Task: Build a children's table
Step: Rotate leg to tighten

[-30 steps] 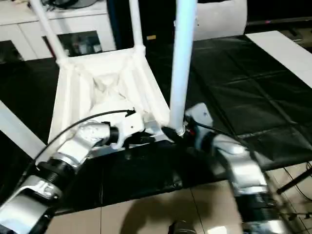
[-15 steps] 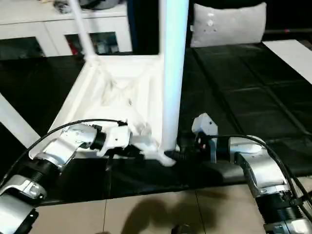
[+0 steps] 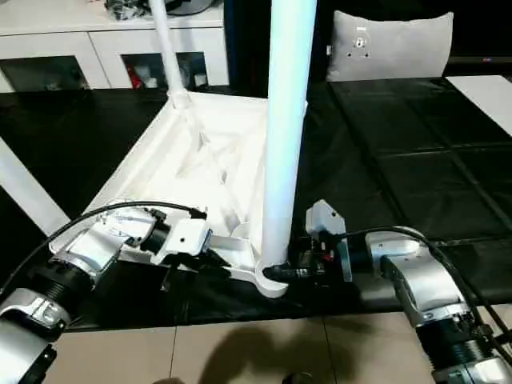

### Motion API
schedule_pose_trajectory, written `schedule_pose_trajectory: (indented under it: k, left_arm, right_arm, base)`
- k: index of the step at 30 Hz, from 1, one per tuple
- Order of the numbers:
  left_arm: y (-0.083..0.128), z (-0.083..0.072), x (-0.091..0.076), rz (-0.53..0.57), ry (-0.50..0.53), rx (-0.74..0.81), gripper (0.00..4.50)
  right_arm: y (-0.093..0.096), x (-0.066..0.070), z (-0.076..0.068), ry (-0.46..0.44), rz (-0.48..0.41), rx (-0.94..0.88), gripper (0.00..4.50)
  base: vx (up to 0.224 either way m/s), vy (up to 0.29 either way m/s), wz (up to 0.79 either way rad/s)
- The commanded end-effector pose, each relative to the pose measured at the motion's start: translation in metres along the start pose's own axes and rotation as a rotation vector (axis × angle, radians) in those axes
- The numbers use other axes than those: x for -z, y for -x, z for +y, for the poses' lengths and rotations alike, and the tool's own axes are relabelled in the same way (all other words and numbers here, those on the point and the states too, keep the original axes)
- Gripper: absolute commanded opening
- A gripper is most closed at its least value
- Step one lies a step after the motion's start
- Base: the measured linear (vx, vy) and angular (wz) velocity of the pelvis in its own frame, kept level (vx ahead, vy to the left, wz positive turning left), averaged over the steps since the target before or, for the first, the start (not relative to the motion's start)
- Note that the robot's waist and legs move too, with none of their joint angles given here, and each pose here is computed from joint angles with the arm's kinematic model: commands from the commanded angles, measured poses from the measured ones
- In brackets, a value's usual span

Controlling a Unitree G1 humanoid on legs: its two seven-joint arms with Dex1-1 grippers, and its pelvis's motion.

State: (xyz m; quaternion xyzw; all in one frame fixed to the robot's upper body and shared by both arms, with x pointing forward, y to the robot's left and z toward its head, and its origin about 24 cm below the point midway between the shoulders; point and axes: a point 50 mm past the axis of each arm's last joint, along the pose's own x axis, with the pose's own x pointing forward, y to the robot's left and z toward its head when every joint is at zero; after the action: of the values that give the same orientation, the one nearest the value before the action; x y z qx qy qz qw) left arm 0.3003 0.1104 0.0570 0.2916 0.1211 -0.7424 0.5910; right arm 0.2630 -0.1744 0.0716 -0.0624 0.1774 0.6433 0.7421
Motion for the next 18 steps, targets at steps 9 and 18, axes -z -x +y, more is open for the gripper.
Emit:
schedule_pose_trajectory:
  k: [9,18]
  left_arm:
    - [-0.01,0.002,-0.004,-0.012,0.079,-0.079,0.0]
    - [-0.035,0.008,-0.022,-0.088,0.203,-0.257,0.0]
  right_arm:
    - [-0.015,0.006,0.002,-0.063,-0.04,0.169,1.93]
    - [-0.051,0.006,-0.015,-0.149,-0.062,0.586,1.91]
  base:
    - [0.0,0.0,0.0]
    - [0.0,0.0,0.0]
